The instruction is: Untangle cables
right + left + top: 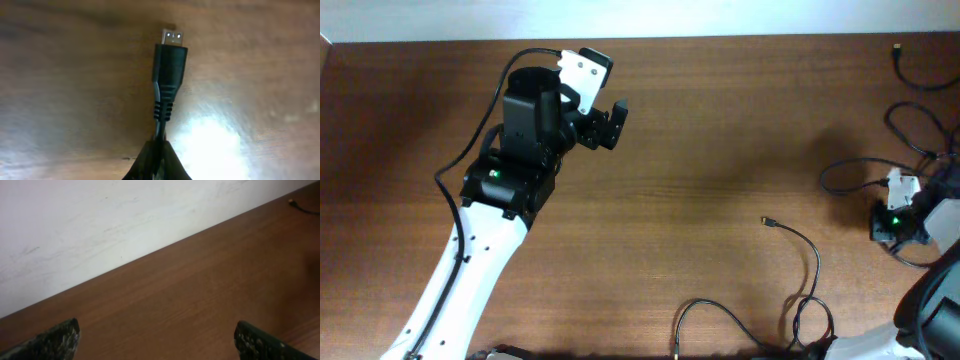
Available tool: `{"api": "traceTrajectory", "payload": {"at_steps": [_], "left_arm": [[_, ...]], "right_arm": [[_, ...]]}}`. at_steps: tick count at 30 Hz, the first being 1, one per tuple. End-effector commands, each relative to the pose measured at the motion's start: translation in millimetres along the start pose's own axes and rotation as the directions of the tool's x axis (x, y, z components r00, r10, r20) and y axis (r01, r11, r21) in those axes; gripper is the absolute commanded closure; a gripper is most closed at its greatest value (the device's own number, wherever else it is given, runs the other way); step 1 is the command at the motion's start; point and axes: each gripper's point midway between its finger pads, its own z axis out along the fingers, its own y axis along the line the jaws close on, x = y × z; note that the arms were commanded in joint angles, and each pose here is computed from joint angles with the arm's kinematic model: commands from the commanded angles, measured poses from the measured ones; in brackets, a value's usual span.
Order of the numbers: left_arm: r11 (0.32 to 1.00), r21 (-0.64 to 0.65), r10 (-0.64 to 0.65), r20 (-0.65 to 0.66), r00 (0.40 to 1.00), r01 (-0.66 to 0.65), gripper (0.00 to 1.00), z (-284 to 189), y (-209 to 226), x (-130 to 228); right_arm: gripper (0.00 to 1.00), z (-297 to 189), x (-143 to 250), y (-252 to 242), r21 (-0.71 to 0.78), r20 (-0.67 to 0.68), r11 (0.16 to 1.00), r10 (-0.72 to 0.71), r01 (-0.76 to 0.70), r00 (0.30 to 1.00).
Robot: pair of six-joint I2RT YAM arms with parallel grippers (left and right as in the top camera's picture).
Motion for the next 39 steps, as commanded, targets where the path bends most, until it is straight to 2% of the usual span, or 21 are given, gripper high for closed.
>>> {"api": "traceTrajectory", "payload": {"at_steps": [1, 4, 6, 8, 11, 12, 14, 15, 17, 20, 22, 24, 25, 26, 27, 28, 31, 34, 36, 38, 39], "left_arm": [[1.000, -0.016, 0.019, 0.031, 0.999, -0.019, 0.01, -10, 3, -10], [1.000, -0.016, 0.019, 0.031, 0.999, -0.019, 0.01, -10, 3, -10], [1.000, -0.016, 0.019, 0.030, 0.999, -0.018, 0.01, -10, 3, -10], [1.000, -0.016, 0.019, 0.031, 0.999, -0.018, 0.01, -10, 3, -10], [1.000, -0.016, 0.019, 0.032, 0.999, -0.018, 0.01, -10, 3, -10], [1.000, -0.017, 0.019, 0.035, 0.999, -0.019, 0.01, -10, 3, -11], [1.000, -0.023, 0.021, 0.064, 0.998, -0.020, 0.01, -12, 4, -18], [0.999, -0.026, 0.023, 0.080, 0.997, -0.021, 0.01, -15, 5, -23], [0.999, -0.028, 0.023, 0.087, 0.996, -0.021, 0.01, -17, 5, -24], [0.999, -0.027, 0.023, 0.086, 0.996, -0.021, 0.01, -17, 5, -24], [0.999, -0.027, 0.023, 0.085, 0.996, -0.021, 0.01, -17, 5, -24], [0.999, -0.028, 0.023, 0.085, 0.996, -0.021, 0.01, -17, 5, -24], [0.999, -0.028, 0.023, 0.085, 0.996, -0.021, 0.01, -17, 5, -24], [0.999, -0.032, 0.025, 0.104, 0.994, -0.021, 0.01, -17, 6, -29], [0.999, -0.044, 0.029, 0.157, 0.987, -0.023, 0.01, -19, 8, -42], [0.998, -0.056, 0.035, 0.213, 0.976, -0.024, 0.01, -22, 11, -56], [0.995, -0.098, 0.046, 0.305, 0.951, -0.017, 0.01, -29, 19, -79], [0.995, -0.097, 0.045, 0.298, 0.953, -0.017, 0.01, -28, 18, -77], [0.995, -0.096, 0.044, 0.290, 0.956, -0.017, 0.01, -28, 18, -75], [0.996, -0.092, 0.042, 0.276, 0.960, -0.017, 0.01, -26, 17, -72], [0.996, -0.090, 0.042, 0.270, 0.962, -0.018, 0.01, -26, 17, -70]], "right_arm": [[0.96, -23, -61, -3, 0.040, 0.135, 0.997, -0.068, 0.063, 0.988], [0.96, -61, -124, -30, 0.141, 0.308, 0.988, -0.097, 0.055, 0.946], [0.96, -84, -166, -49, 0.234, 0.458, 0.972, -0.140, 0.033, 0.878], [0.96, -84, -184, -58, 0.269, 0.516, 0.963, -0.162, 0.021, 0.841], [0.94, -7, -178, -58, 0.206, 0.450, 0.978, -0.118, 0.026, 0.885], [0.95, 41, -164, -50, 0.124, 0.382, 0.992, -0.059, 0.012, 0.922], [0.95, 71, -155, -40, 0.061, 0.345, 0.998, -0.039, 0.019, 0.938], [0.01, 73, -154, -39, 0.059, 0.341, 0.998, -0.038, 0.019, 0.939], [0.01, 46, -171, -45, 0.076, 0.375, 0.997, -0.047, 0.020, 0.926], [0.01, -62, -220, -37, 0.080, 0.490, 0.997, -0.031, -0.010, 0.871], [0.01, -107, -220, -14, -0.008, 0.498, 0.995, 0.090, -0.099, 0.863], [0.01, -141, -197, 39, -0.118, 0.430, 0.991, 0.109, -0.064, 0.896], [0.05, -153, -175, 64, -0.128, 0.370, 0.992, 0.040, 0.008, 0.928], [0.05, -171, -176, 79, -0.082, 0.409, 0.986, -0.098, 0.144, 0.907], [0.02, -213, -192, 93, -0.019, 0.513, 0.972, -0.190, 0.232, 0.837], [0.01, -278, -217, 114, 0.026, 0.660, 0.958, -0.230, 0.285, 0.715], [0.01, -464, -255, 165, 0.189, 0.908, 0.913, -0.303, 0.361, 0.291], [0.01, -446, -236, 161, 0.207, 0.866, 0.907, -0.345, 0.368, 0.362], [0.01, -414, -196, 165, 0.199, 0.868, 0.907, -0.339, 0.370, 0.364], [0.01, -392, -146, 161, 0.113, 0.927, 0.955, -0.200, 0.273, 0.316], [0.01, -385, -135, 157, 0.063, 0.933, 0.969, -0.142, 0.239, 0.330]]}}
